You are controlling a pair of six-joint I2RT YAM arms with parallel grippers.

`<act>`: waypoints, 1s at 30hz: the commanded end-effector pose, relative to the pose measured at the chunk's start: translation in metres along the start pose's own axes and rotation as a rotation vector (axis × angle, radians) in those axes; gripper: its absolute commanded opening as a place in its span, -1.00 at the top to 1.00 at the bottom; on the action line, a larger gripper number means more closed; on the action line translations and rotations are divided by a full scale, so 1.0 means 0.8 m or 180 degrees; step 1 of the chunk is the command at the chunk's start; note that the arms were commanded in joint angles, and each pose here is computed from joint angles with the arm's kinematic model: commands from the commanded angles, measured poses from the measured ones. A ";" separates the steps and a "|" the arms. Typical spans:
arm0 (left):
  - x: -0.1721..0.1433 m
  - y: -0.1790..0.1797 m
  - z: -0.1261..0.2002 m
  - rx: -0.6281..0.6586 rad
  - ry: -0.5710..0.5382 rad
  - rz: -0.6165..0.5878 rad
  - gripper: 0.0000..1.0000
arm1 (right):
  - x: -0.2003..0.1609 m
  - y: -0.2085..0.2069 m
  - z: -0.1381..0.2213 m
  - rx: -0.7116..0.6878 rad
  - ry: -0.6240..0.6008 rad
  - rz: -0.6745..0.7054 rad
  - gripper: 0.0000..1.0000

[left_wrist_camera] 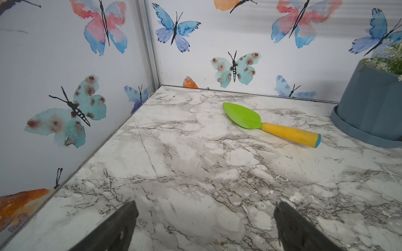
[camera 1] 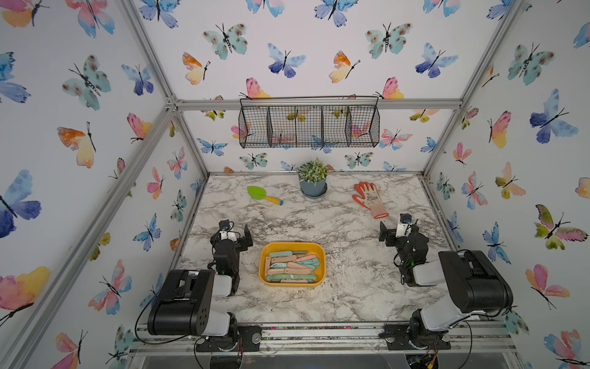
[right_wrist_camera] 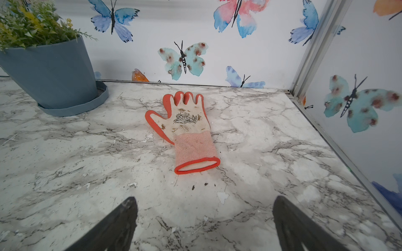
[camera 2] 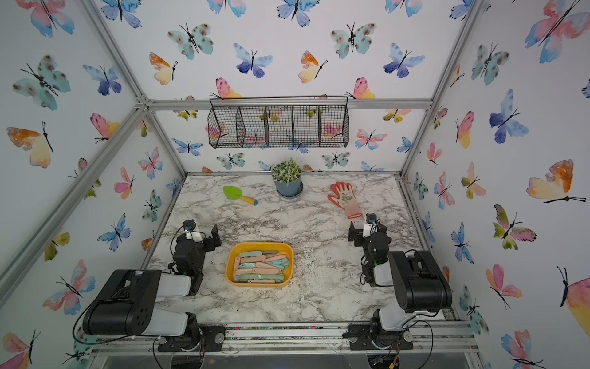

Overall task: Take the fruit knife out of the storage box
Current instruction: Adjust the fruit knife in the storage box.

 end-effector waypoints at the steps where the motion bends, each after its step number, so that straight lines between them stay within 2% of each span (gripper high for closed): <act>1: 0.007 -0.001 -0.002 -0.0031 -0.0065 0.0001 -0.97 | 0.002 -0.003 -0.001 -0.0080 -0.0019 -0.0039 -0.99; 4: 0.008 -0.001 -0.001 -0.0031 -0.0074 0.0000 -0.97 | 0.005 -0.011 0.004 -0.0374 -0.0117 -0.0173 -0.99; 7: 0.021 0.008 0.004 0.0221 -0.0234 0.0074 -0.97 | 0.015 -0.012 0.001 -0.0444 -0.0122 -0.0177 -0.99; 10: 0.042 0.008 -0.005 0.0235 0.0113 0.0050 -0.97 | 0.030 -0.018 -0.008 -0.0707 0.0067 -0.0258 -0.98; 14: 0.074 0.015 0.000 0.0514 0.0070 0.0353 -0.97 | 0.061 -0.018 -0.013 -0.0835 0.0098 -0.0269 -0.91; 16: 0.091 0.016 0.000 0.0521 0.0144 0.0431 -0.97 | 0.079 -0.016 -0.014 -0.0812 0.0151 -0.0289 -0.91; 19: 0.119 0.016 0.000 0.0508 0.0242 0.0632 -0.97 | 0.111 -0.011 -0.015 -0.0720 0.0195 -0.0548 -0.89; 21: 0.145 0.018 0.001 0.0550 0.0388 0.0859 -0.97 | 0.130 0.001 -0.018 -0.0368 0.0267 -0.0658 -0.80; 23: 0.170 0.019 0.002 0.0553 0.0534 0.1008 -0.97 | 0.140 0.014 -0.022 -0.0094 0.0354 -0.0743 -0.89; 25: 0.196 0.016 0.006 0.0358 0.0559 0.0989 -0.97 | 0.148 0.030 -0.022 0.0169 0.0376 -0.0757 -0.98; 27: 0.218 0.012 0.014 0.0107 0.0513 0.0936 -0.97 | 0.154 0.047 -0.019 0.0364 0.0406 -0.0733 -0.98; 30: 0.229 0.016 0.027 0.0131 0.0472 0.1010 -0.96 | 0.162 0.070 -0.016 0.0625 0.0500 -0.0609 -0.98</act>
Point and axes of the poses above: each gripper's point midway between its finger pads, its own z axis back along the fingers, its own y axis along the line the jaws close on, x = y × z, the point moved 10 cm from there along z, back along the fingers, and after that the axes turned 7 degrees about -z, right-handed, at the moved point
